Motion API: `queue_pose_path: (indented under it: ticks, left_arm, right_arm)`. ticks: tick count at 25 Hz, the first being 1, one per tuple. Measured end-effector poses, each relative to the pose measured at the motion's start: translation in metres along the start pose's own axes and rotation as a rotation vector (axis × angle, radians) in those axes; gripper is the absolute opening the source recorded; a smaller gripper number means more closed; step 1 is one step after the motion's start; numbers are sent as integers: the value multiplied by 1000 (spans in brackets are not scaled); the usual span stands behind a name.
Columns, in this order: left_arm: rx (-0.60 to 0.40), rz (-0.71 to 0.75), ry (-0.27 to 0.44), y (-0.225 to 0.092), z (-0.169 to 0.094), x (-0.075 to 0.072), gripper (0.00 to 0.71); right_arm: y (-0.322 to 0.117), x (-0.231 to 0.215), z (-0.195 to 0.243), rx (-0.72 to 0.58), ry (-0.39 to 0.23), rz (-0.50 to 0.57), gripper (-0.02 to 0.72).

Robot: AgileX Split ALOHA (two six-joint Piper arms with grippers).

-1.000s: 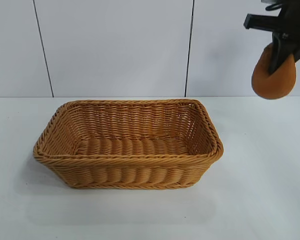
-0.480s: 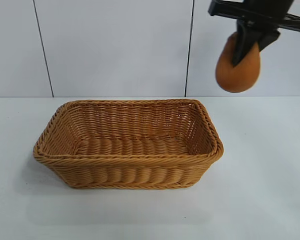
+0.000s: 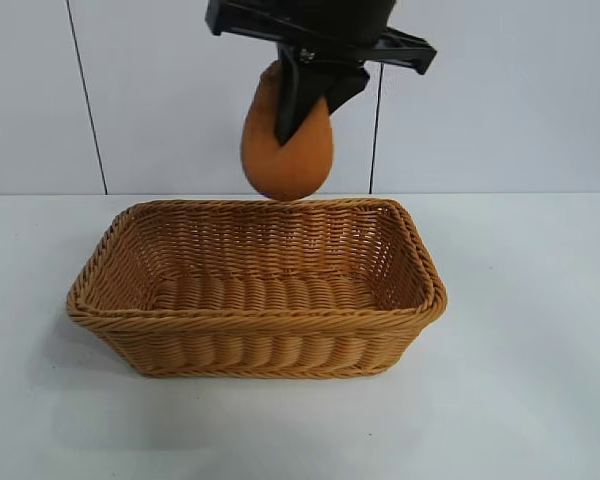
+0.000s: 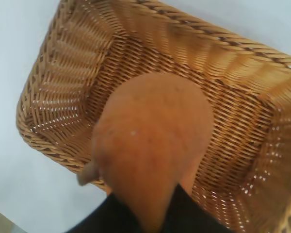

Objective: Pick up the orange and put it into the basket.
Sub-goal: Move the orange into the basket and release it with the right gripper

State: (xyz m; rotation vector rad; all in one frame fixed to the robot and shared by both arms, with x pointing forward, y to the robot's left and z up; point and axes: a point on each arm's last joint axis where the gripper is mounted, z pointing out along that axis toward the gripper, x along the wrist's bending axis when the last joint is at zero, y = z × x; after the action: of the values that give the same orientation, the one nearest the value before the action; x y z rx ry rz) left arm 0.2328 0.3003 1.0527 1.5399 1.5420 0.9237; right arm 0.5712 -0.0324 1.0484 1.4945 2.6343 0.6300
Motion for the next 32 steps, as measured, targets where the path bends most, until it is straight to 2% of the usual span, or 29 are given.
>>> queue_pose_path:
  ticks: [10,16,18,19,22,23,24,27,32]
  left_arm:
    - [1,0,0,0,0,0,618]
    - [1,0,0,0,0,0,618]
    - [1,0,0,0,0,0,618]
    - [1,0,0,0,0,0,617]
    - [1,0,0,0,0,0,618]
    - [1,0,0,0,0,0,618]
    - [1,0,0,0,0,0,618]
    - [1,0,0,0,0,0,618]
    - [1,0,0,0,0,0,618]
  right_arm:
    - [-4,-9,99,89,-24,10,-4]
    - [-4,-10,107,88,-26,6,2]
    - [-6,-10,107,104,-26,5,80]
    - [-7,-10,106,116,-26,5,168]
    - [-10,-10,106,145,-28,4,505]
    - [-11,-10,106,156,-30,3,582]
    - [-11,-10,104,169,-33,1,627]
    - [-8,-10,96,206,-50,-16,678]
    - [15,-7,61,185,-95,-58,691]
